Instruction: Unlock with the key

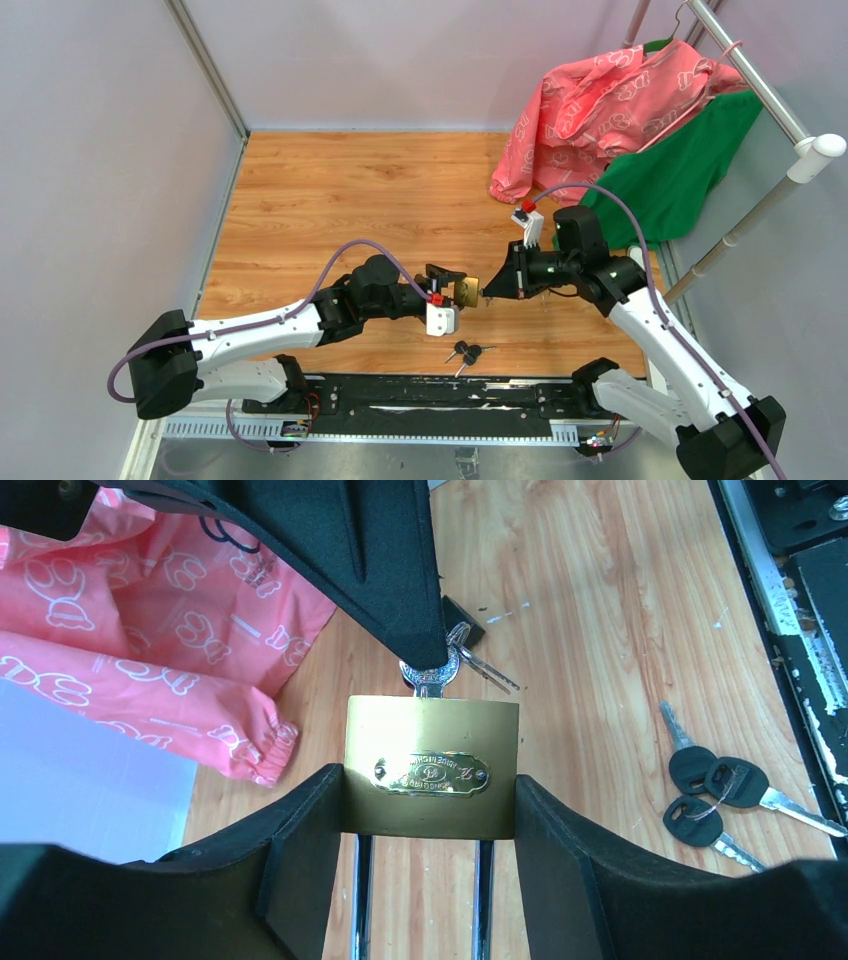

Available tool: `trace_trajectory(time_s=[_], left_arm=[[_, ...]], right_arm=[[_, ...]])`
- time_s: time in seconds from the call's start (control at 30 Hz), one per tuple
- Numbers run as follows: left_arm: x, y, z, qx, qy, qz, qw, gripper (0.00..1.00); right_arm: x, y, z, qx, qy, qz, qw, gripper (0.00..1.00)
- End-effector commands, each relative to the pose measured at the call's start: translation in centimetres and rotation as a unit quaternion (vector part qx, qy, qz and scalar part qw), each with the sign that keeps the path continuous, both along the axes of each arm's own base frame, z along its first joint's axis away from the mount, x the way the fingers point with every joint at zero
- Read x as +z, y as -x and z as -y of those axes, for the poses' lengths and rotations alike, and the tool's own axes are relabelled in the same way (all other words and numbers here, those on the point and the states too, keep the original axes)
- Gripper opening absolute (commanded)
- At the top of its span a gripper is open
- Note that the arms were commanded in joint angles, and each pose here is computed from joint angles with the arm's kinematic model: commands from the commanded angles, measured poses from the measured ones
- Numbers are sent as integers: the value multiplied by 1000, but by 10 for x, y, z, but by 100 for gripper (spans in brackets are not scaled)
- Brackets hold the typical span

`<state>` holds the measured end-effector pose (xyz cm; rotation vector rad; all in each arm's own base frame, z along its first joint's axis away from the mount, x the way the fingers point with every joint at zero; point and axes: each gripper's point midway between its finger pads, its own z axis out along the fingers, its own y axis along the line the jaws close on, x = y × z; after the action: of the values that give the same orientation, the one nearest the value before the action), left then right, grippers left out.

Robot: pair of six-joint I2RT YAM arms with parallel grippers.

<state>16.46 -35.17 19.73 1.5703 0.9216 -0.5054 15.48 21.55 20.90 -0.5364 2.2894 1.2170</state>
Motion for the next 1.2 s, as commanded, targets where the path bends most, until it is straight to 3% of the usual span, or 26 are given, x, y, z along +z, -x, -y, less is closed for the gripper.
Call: trace_trajectory(time_s=[0.0,0.67,1.17], left_arm=[[80,-8,7,9,106,80,991,0],[106,-23,8,33,121,157,980,0],[126,-40,0,89,148,218,961,0]], right_arm=[[11,2,-7,0,-24,-28,999,0],[27,-9,-20,-35,-55,-94,993,0],[10,-33,-16,-161,-46,-174,970,0]])
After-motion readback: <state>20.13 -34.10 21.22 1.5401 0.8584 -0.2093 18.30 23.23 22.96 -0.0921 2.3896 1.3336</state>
